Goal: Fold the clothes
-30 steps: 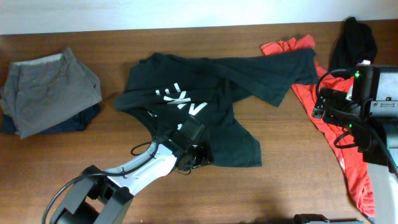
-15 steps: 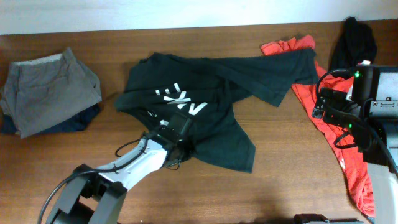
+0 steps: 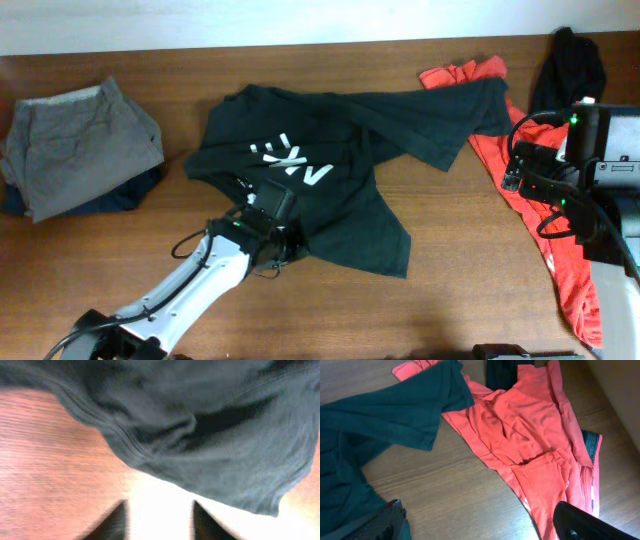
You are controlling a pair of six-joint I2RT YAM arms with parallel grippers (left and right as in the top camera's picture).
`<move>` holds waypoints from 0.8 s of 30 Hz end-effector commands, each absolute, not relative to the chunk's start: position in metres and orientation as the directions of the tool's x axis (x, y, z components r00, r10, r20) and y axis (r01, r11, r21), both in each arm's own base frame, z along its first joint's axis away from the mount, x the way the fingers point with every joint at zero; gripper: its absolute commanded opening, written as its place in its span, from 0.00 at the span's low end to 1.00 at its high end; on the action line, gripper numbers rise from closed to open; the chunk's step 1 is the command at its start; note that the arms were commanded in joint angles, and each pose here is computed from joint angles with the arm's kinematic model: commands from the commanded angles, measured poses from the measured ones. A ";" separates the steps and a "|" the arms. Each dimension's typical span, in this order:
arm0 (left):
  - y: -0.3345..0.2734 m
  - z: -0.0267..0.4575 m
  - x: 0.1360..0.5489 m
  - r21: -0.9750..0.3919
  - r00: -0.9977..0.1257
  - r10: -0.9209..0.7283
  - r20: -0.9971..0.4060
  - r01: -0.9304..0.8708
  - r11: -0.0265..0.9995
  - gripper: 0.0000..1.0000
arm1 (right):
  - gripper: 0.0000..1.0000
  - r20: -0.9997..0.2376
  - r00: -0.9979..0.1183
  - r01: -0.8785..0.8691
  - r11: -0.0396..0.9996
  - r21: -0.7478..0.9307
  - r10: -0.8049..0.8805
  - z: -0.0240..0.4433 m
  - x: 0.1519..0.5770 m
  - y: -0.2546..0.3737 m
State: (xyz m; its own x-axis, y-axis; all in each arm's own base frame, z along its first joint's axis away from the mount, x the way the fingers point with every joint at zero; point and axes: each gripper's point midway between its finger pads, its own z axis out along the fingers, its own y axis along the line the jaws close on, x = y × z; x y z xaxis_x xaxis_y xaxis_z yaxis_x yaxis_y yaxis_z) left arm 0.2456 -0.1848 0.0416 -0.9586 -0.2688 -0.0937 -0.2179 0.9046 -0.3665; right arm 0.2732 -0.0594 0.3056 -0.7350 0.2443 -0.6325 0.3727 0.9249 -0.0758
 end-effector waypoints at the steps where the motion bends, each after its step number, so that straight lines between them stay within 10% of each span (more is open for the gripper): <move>1: -0.193 0.041 0.236 -0.370 -0.955 -0.290 -0.065 -0.247 0.896 0.53 | 0.99 -0.646 -0.717 0.395 0.916 -0.070 0.260 0.312 0.273 -0.063; 20: -0.211 -0.017 0.251 -0.325 -0.946 -0.321 -0.053 -0.287 0.901 0.56 | 0.99 -0.645 -0.719 0.395 0.916 -0.071 0.260 0.311 0.273 -0.063; 24: -0.214 -0.024 0.254 -0.330 -0.945 -0.321 -0.058 -0.285 0.900 0.44 | 0.99 -0.645 -0.718 0.395 0.916 -0.071 0.260 0.312 0.273 -0.063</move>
